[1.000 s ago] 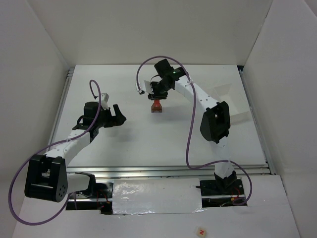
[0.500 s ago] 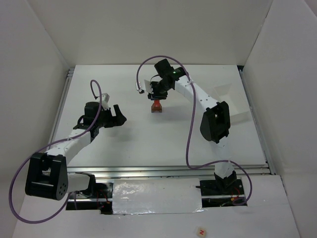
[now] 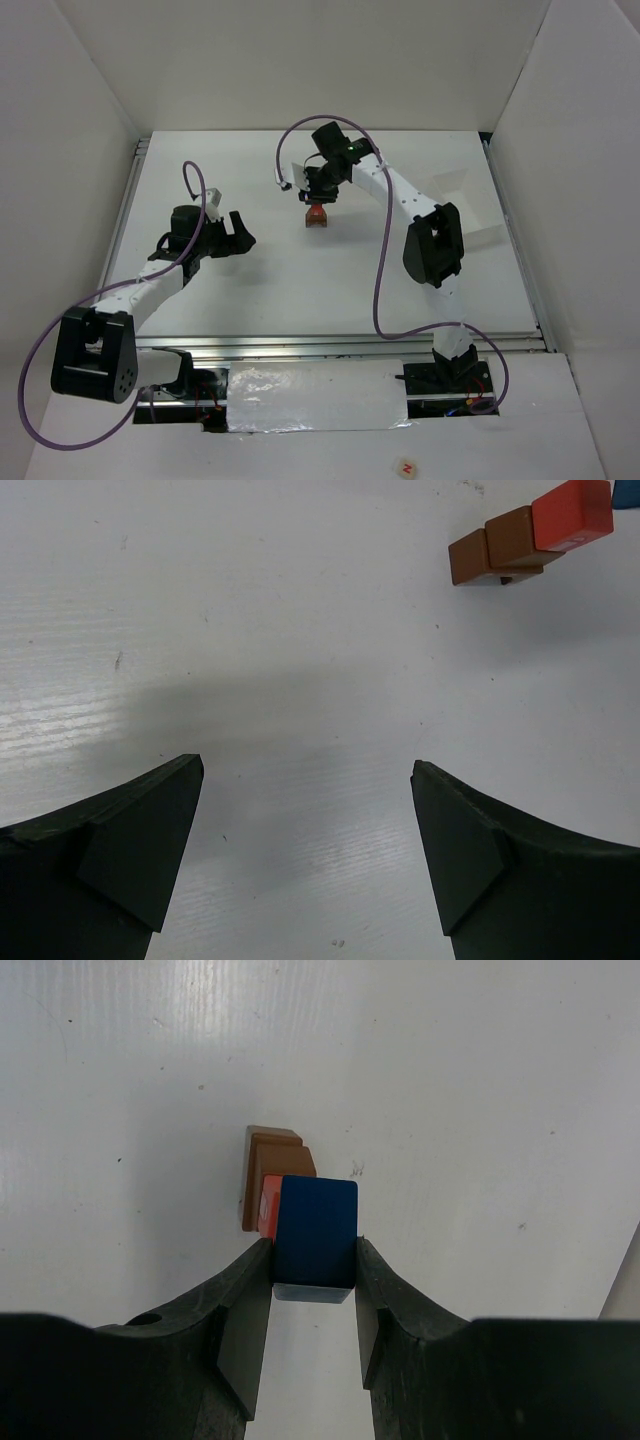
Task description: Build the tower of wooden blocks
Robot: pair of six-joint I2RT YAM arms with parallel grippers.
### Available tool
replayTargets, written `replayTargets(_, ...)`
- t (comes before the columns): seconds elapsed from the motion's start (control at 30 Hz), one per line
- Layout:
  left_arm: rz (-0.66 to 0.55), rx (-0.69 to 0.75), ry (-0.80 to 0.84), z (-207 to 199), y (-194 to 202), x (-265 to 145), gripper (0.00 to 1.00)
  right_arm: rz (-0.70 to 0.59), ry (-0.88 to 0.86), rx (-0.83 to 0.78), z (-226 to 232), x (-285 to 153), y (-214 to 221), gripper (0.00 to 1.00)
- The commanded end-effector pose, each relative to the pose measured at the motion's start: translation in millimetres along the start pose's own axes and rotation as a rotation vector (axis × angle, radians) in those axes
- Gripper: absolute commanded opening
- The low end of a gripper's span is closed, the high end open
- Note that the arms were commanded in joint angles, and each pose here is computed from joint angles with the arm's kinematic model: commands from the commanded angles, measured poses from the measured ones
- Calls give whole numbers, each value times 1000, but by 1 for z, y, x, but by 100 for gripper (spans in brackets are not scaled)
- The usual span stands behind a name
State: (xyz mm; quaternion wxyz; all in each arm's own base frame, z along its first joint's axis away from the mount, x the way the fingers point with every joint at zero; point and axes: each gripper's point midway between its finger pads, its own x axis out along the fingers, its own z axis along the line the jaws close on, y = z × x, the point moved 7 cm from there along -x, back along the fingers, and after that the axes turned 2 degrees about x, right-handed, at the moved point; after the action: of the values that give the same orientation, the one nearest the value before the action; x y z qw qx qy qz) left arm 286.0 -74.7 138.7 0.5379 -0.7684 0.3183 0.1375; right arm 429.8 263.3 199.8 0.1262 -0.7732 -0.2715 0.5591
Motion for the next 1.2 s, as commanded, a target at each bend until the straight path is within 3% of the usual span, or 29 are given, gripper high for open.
replayTargets(0.0,-38,32,38,-6,-10,3,99,-6,13,10,-3,6,5,24)
replayTargets(1.17,-31,33,45,-7,-9,6,99,4,8,22,0,16,13,28)
